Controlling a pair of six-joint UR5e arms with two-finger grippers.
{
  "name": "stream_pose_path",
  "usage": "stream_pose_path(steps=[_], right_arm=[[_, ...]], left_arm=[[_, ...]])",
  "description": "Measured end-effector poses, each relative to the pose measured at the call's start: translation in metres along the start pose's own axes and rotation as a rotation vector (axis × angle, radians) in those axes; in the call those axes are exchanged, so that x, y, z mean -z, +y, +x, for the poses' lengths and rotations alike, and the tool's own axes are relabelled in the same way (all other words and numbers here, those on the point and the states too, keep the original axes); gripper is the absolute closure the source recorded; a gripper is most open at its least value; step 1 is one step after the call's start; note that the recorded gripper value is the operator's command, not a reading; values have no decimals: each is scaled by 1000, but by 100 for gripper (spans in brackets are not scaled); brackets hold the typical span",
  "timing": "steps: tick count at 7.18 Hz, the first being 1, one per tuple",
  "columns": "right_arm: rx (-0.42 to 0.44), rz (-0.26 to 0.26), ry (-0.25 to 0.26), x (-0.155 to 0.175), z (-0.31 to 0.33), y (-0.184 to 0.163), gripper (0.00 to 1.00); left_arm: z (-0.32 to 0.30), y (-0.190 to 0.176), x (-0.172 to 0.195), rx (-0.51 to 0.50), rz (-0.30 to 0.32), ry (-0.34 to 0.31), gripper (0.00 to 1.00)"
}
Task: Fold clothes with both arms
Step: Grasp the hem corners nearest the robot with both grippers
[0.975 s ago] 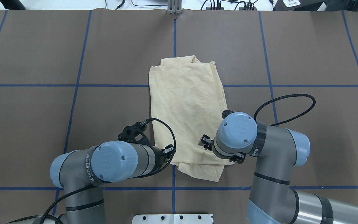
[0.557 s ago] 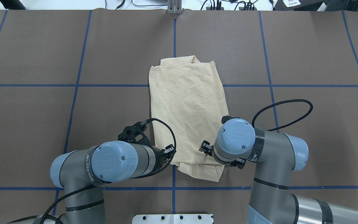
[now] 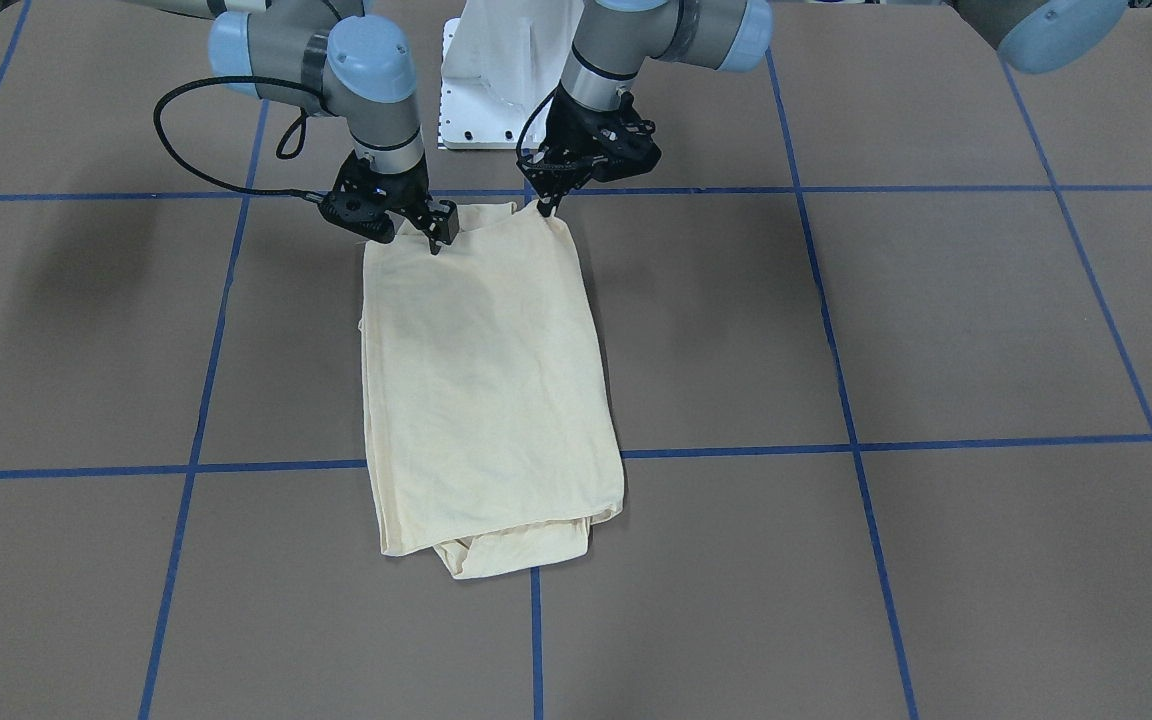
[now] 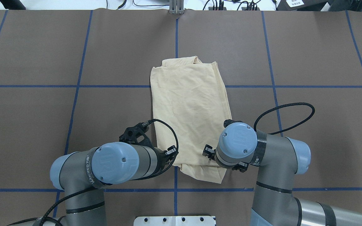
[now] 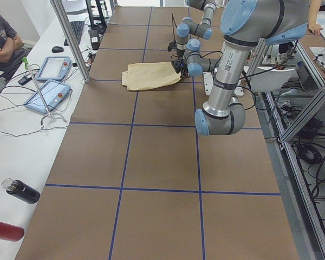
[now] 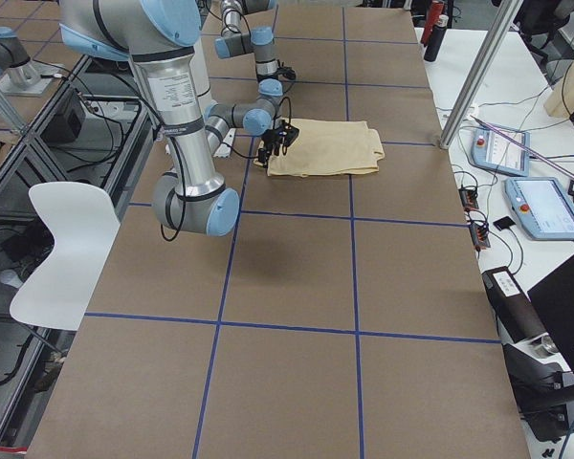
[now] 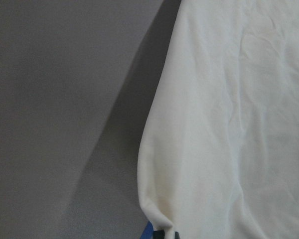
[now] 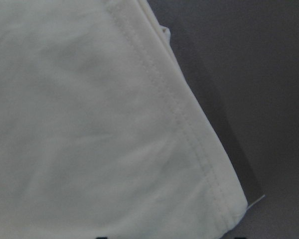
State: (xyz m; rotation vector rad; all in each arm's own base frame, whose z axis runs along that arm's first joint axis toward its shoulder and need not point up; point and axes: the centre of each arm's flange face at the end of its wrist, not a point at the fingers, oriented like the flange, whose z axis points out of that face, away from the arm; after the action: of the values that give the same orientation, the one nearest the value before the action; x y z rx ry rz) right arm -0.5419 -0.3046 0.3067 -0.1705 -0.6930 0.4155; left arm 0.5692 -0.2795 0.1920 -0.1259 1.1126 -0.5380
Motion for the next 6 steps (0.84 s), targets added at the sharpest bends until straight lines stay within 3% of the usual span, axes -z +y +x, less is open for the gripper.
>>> stream_pose_path(steps=[4,6], right_arm=[[1,1,11,-5,5,0,16],[2,1,18,-8,7,1,33]], left_arm=[[0,0,1,-1,-2,1,100],[0,1,1,0,-3,2,100]])
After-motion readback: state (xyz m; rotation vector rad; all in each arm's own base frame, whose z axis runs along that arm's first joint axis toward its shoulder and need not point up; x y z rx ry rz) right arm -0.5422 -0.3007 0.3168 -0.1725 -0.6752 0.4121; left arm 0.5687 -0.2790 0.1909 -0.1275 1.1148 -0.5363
